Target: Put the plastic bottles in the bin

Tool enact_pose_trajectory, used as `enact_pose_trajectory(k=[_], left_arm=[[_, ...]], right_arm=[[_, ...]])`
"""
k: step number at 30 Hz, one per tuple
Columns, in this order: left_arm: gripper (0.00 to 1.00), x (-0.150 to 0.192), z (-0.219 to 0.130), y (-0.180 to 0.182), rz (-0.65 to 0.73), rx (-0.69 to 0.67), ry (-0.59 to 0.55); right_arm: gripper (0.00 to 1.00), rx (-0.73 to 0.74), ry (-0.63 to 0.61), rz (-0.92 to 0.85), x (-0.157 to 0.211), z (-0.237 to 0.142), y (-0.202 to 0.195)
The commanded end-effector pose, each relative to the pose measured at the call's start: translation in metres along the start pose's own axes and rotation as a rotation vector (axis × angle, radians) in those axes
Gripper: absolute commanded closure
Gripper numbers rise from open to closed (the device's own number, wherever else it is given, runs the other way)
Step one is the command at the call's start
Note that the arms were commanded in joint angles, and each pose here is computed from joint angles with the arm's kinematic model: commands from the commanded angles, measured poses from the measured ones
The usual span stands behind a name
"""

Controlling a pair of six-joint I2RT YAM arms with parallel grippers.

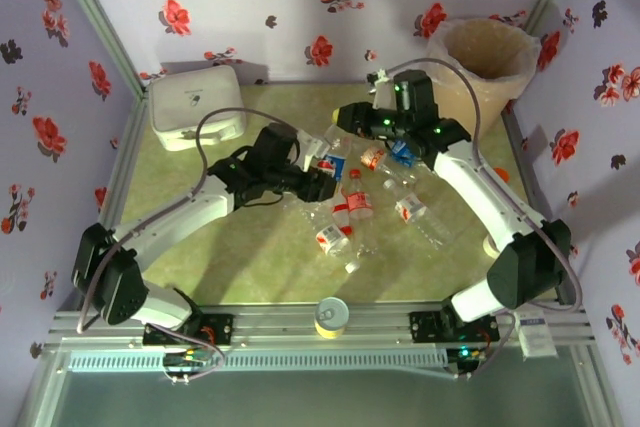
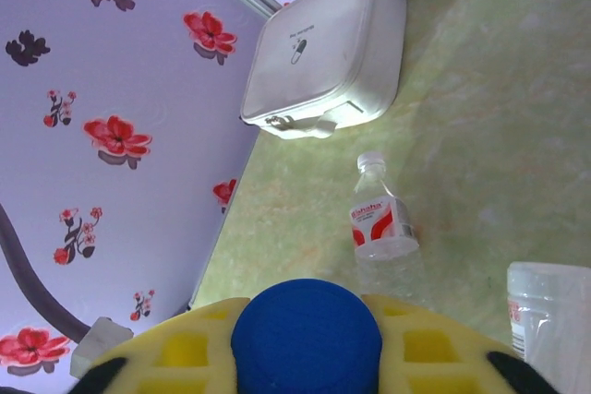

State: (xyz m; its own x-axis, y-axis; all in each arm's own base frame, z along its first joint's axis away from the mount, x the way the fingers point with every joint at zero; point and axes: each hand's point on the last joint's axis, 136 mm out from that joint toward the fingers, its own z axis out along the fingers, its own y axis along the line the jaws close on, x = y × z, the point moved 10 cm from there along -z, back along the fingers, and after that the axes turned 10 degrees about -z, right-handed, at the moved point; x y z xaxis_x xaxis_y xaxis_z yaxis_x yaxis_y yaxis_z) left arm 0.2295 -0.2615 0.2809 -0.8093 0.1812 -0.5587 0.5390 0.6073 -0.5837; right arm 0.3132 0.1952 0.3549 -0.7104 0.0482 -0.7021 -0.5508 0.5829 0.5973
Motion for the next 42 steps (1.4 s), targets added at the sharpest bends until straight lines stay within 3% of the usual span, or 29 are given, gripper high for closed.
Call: enact_pose_trajectory(k=[1, 5, 7, 10, 13, 16, 26, 36, 42], left_arm=[[0.80, -0.017, -0.003, -0.011, 0.057, 0.060, -0.056], [0.79, -0.021, -0.004, -0.012, 0.048, 0.071, -0.082], [0.73, -0.023, -0.005, -0.014, 0.041, 0.081, -0.098], [0.42, -0.027, -0.012, -0.018, 0.027, 0.100, -0.137], [0.17, -0.032, -0.024, -0.021, 0.005, 0.118, -0.192], [0.04, -0.033, -0.039, -0.024, -0.016, 0.143, -0.253], [0.02, -0.003, -0.059, -0.002, -0.125, 0.115, -0.329], [0.02, 0.015, -0.048, 0.012, -0.237, 0.164, -0.345], [0.02, 0.020, -0.050, 0.014, -0.247, 0.165, -0.346]], right_arm=[[0.85, -0.032, -0.017, -0.037, -0.011, -0.003, 0.014], [0.93, 0.005, -0.036, -0.070, -0.018, -0.009, 0.016], [0.96, 0.018, -0.050, -0.086, -0.024, -0.014, 0.018], [0.99, 0.043, -0.082, -0.118, -0.034, -0.025, 0.020], [1.00, 0.100, -0.161, -0.170, -0.054, -0.047, 0.022], [1.00, 0.200, -0.300, -0.218, -0.083, -0.083, 0.020], [1.00, 0.882, -0.722, -0.515, -0.135, -0.191, 0.028], [1.00, 1.181, -0.927, -0.490, -0.186, -0.253, 0.008], [1.00, 1.295, -0.883, -0.499, -0.207, -0.245, -0.026]])
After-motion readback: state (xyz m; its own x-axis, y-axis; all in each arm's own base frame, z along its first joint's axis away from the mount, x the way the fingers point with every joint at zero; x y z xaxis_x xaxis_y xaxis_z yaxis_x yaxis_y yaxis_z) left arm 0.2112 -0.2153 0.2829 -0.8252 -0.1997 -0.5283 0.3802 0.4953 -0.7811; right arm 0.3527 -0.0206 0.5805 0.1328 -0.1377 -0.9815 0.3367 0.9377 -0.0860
